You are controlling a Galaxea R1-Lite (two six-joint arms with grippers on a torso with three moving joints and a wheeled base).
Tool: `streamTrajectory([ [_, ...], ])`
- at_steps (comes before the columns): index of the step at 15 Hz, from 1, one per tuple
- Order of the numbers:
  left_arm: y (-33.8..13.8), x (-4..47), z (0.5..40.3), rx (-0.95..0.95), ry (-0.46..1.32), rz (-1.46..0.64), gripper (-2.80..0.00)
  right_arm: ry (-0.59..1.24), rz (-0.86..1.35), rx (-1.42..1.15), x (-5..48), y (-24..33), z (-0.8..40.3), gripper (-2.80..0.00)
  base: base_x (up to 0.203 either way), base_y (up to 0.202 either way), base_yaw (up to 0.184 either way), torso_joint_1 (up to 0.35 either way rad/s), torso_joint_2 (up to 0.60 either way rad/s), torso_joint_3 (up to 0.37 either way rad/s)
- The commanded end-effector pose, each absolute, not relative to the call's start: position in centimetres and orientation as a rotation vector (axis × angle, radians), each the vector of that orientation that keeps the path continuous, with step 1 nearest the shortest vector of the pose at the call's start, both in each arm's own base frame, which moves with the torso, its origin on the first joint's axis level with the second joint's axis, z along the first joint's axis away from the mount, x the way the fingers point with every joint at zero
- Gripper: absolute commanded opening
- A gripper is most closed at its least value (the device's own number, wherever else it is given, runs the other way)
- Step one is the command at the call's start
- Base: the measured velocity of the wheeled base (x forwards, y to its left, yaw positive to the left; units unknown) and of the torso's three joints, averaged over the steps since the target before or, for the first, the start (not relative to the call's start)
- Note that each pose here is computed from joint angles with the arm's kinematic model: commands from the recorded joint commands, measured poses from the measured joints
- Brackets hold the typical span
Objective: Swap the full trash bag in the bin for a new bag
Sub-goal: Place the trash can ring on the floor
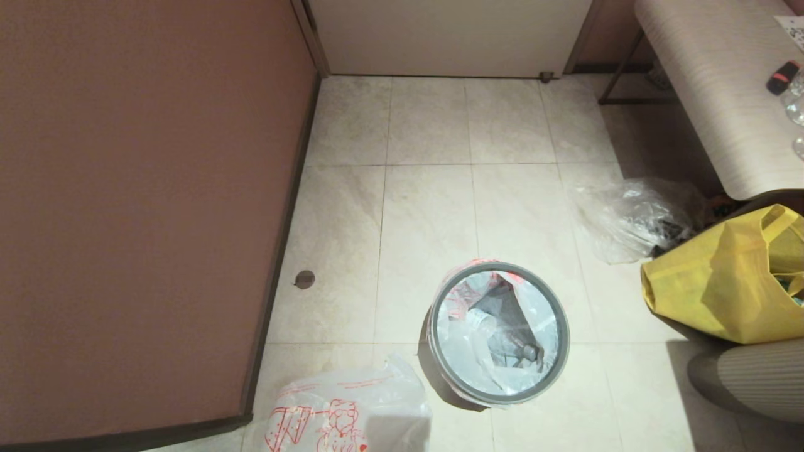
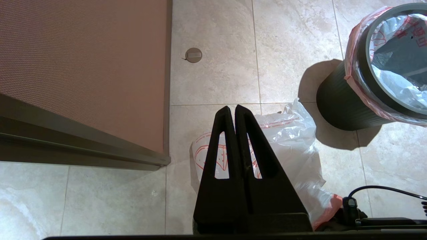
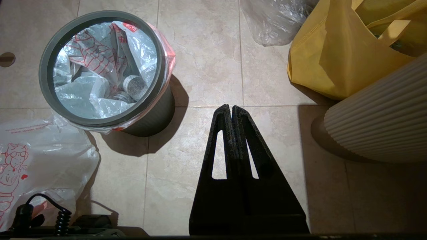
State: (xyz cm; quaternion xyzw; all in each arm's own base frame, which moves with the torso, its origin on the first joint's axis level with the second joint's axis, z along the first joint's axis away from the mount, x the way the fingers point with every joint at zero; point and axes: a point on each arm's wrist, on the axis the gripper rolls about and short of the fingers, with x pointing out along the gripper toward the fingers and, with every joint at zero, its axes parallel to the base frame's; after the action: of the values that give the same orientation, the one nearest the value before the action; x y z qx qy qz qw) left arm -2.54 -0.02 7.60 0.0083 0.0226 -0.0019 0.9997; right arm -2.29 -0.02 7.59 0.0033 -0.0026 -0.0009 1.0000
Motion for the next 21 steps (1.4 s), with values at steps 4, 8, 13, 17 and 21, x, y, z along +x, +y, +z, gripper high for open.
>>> streamTrajectory([
  [4, 0.0, -2.5, 7.6, 0.017, 0.048, -0.004, -2.80, -0.005, -0.001, 0.008, -2.3, 0.0, 7.6, -2.80, 0.000, 0.000, 0.000, 0.000, 0.00, 0.000],
  [8, 0.0, -2.5, 7.6, 0.017, 0.047, -0.003, -2.80, -0.002, -0.001, 0.003, -2.3, 0.0, 7.6, -2.80, 0.000, 0.000, 0.000, 0.000, 0.00, 0.000],
  [13, 0.0, -2.5, 7.6, 0.017, 0.048, -0.003, -2.80, 0.002, -0.005, -0.002, -2.8, 0.0, 9.1, -2.80, 0.000, 0.000, 0.000, 0.000, 0.00, 0.000],
  [17, 0.0, -2.5, 7.6, 0.017, 0.047, -0.004, -2.80, 0.131, 0.010, -0.005, -2.1, 0.0, 12.8, -2.80, 0.000, 0.000, 0.000, 0.000, 0.00, 0.000],
  [21, 0.0, -2.5, 7.6, 0.017, 0.047, -0.003, -2.80, 0.305, -0.009, -0.025, 2.3, 0.0, 17.6, -2.80, 0.000, 0.000, 0.000, 0.000, 0.00, 0.000],
])
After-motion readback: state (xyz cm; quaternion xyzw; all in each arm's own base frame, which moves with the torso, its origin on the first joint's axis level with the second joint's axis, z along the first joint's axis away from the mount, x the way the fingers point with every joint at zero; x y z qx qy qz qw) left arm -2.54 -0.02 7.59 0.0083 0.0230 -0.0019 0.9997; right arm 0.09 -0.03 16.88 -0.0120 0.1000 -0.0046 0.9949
